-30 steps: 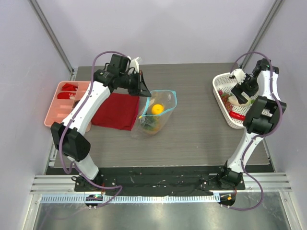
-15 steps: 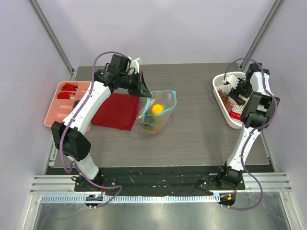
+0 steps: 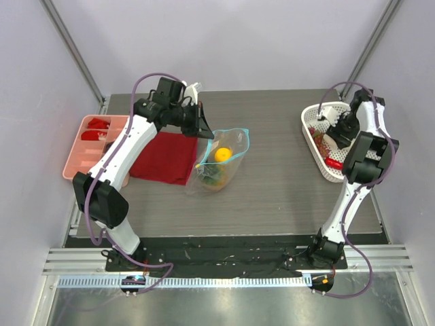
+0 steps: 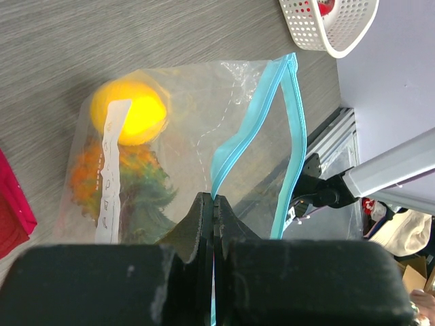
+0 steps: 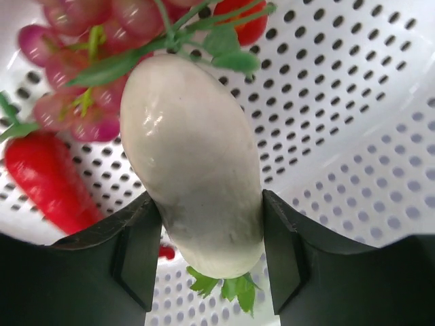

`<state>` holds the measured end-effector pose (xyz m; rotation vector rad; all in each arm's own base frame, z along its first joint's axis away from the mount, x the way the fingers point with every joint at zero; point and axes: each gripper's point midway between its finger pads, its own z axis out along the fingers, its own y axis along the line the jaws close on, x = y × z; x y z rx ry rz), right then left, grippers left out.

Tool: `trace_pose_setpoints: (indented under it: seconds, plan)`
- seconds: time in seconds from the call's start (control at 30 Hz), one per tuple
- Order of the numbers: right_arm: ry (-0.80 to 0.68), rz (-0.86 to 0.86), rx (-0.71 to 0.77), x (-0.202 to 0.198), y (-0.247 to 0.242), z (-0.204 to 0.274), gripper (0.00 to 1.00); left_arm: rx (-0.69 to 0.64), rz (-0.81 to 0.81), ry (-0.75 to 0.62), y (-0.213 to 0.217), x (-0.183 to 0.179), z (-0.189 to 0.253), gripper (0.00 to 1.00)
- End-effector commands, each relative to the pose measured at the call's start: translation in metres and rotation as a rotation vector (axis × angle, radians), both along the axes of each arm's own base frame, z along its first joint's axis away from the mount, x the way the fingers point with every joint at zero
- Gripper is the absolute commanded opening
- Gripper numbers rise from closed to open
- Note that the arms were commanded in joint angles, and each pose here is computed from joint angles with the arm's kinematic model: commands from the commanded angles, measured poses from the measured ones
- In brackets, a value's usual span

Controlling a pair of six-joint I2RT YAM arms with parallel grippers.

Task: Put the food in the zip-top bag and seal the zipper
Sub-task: Pick up the fake vegetable from the bin, then place the fake vegetable in the zipper food storage bag.

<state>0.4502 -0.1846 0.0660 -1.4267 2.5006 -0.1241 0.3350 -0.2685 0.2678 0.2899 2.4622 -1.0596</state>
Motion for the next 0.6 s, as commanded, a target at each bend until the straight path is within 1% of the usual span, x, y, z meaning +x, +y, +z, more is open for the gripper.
trace_pose_setpoints:
  seconds: [0.0, 0.13, 0.17, 0.2, 0.23, 0.27, 0.33, 0.37, 0.4, 0.43, 0.47, 0.5, 0.53, 0.57]
  plan:
    - [-0.171, 0.032, 0.006, -0.008, 0.009, 0.093, 0.22, 0.001, -0.012, -0.016, 0.002, -0.003, 0.004, 0.00]
    - [-0.270, 0.044, 0.065, -0.017, 0.030, 0.144, 0.11, 0.012, -0.016, -0.009, 0.003, -0.004, 0.000, 0.00]
    - [-0.338, 0.055, 0.194, -0.014, 0.057, 0.167, 0.04, 0.010, -0.021, -0.006, 0.002, -0.004, -0.002, 0.00]
    - [-0.398, 0.062, 0.241, -0.011, 0.068, 0.192, 0.01, 0.006, -0.022, -0.004, 0.002, -0.004, -0.001, 0.00]
    - [-0.407, 0.031, 0.338, -0.015, 0.086, 0.205, 0.01, 0.004, -0.023, 0.002, 0.001, -0.005, -0.002, 0.00]
    - [-0.465, 0.091, 0.458, -0.018, 0.120, 0.234, 0.01, 0.000, -0.023, 0.002, 0.001, -0.003, -0.002, 0.00]
    - [-0.548, 0.133, 0.611, -0.019, 0.159, 0.274, 0.01, -0.013, -0.030, 0.008, -0.001, -0.005, 0.000, 0.00]
    - [-0.562, 0.158, 0.775, -0.035, 0.200, 0.308, 0.01, -0.021, -0.037, 0.007, -0.002, -0.006, 0.001, 0.00]
    - [-0.543, 0.175, 0.852, -0.042, 0.221, 0.312, 0.01, -0.026, -0.041, 0.011, -0.002, -0.006, 0.001, 0.00]
    - [-0.622, 0.250, 0.892, -0.040, 0.239, 0.337, 0.01, -0.033, -0.050, 0.010, -0.003, -0.008, 0.003, 0.00]
    - [-0.610, 0.236, 1.006, -0.064, 0.263, 0.364, 0.01, -0.037, -0.054, 0.010, -0.003, -0.008, 0.003, 0.00]
    - [-0.524, 0.275, 1.109, -0.078, 0.298, 0.353, 0.01, -0.039, -0.057, 0.009, -0.003, -0.008, 0.004, 0.00]
    - [-0.682, 0.386, 1.140, -0.072, 0.314, 0.388, 0.01, -0.046, -0.064, 0.008, -0.004, -0.010, 0.006, 0.00]
    - [-0.618, 0.342, 1.260, -0.086, 0.334, 0.396, 0.01, -0.052, -0.068, 0.010, -0.004, -0.009, 0.006, 0.00]
